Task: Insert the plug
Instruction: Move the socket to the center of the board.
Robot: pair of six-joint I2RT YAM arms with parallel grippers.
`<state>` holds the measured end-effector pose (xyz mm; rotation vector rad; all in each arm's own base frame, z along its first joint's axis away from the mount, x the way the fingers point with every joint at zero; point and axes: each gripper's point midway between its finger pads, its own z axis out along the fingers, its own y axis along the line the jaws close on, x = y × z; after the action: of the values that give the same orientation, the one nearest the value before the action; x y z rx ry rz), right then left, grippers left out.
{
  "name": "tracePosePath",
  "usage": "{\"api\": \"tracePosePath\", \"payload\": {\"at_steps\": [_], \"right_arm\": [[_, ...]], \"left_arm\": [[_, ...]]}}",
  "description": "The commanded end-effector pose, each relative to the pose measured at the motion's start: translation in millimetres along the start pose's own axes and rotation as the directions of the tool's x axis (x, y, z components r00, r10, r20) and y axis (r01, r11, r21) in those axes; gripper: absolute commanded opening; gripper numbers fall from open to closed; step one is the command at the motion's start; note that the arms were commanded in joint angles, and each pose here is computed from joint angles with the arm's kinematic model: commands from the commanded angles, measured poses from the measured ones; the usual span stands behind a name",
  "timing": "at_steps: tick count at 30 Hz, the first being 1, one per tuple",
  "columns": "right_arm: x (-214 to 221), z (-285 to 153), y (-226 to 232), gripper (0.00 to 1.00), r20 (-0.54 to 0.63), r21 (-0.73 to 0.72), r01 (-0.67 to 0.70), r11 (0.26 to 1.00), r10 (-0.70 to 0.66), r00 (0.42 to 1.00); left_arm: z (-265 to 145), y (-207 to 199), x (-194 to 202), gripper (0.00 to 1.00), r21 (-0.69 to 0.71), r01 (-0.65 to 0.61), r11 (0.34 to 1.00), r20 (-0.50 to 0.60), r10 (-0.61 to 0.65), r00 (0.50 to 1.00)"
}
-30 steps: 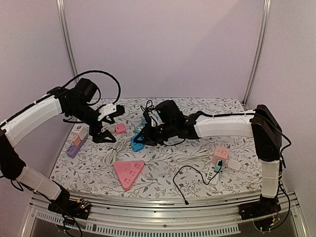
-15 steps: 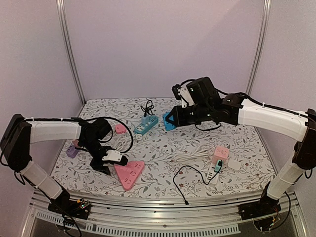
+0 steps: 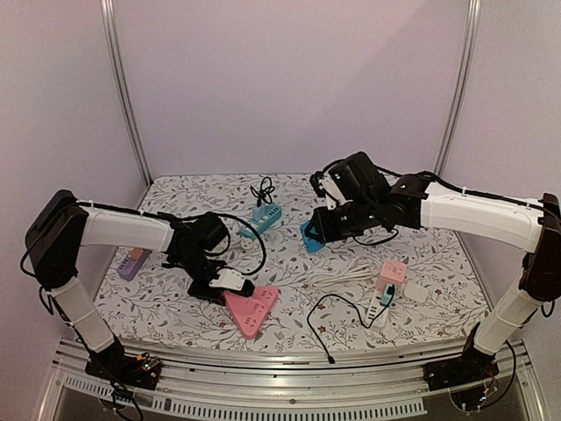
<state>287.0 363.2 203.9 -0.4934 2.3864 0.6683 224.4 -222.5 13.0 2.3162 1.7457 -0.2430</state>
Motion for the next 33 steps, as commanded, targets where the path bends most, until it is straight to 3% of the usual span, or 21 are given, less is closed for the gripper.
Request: {"api": "tracePosePath", "payload": {"at_steps": [1,5,7,11,17,25,33], "right_arm": [[18.1,-1.8,-7.3,0.00,-0.030,0.073,-0.167,0.983,0.170,0.985],[27.2,2.0,-6.5,0.00,-0.017,0.106,-0.243,0.964,0.246,0.969],[37.3,11.3,-9.0,0.00,-0.034,0.129,-0.285,0.950,0.291,0.956],[51.6,27.6,-5.1,0.00,-0.058,0.141,-0.355,0.924,0.366,0.929],[73.2,39.1,-6.7,0.00,-0.078,0.194,-0.421,0.886,0.442,0.894],[95.6,26.2,-6.7,0.00,-0.070,0.291,-0.444,0.848,0.481,0.874],[115.3,32.4,8.7,0.00,-0.084,0.319,-0.479,0.818,0.528,0.845]], "left_arm": [[3.9,-3.2,-31.4,0.33,0.031,0.175,0.984,0.049,-0.177,0.983],[12.7,-8.5,-46.5,0.33,0.046,0.368,0.929,0.058,-0.371,0.927],[24.5,-8.7,-48.7,0.34,0.018,0.445,0.895,0.006,-0.445,0.895],[36.3,-14.1,-63.8,0.27,0.016,0.527,0.850,-0.039,-0.526,0.849],[36.5,-27.6,-89.6,0.53,0.113,0.578,0.808,-0.021,-0.580,0.815],[7.9,-57.6,-99.9,0.73,0.250,0.493,0.833,0.006,-0.510,0.860],[-23.2,-65.9,-97.5,0.75,0.353,0.426,0.833,0.061,-0.475,0.878]]}}
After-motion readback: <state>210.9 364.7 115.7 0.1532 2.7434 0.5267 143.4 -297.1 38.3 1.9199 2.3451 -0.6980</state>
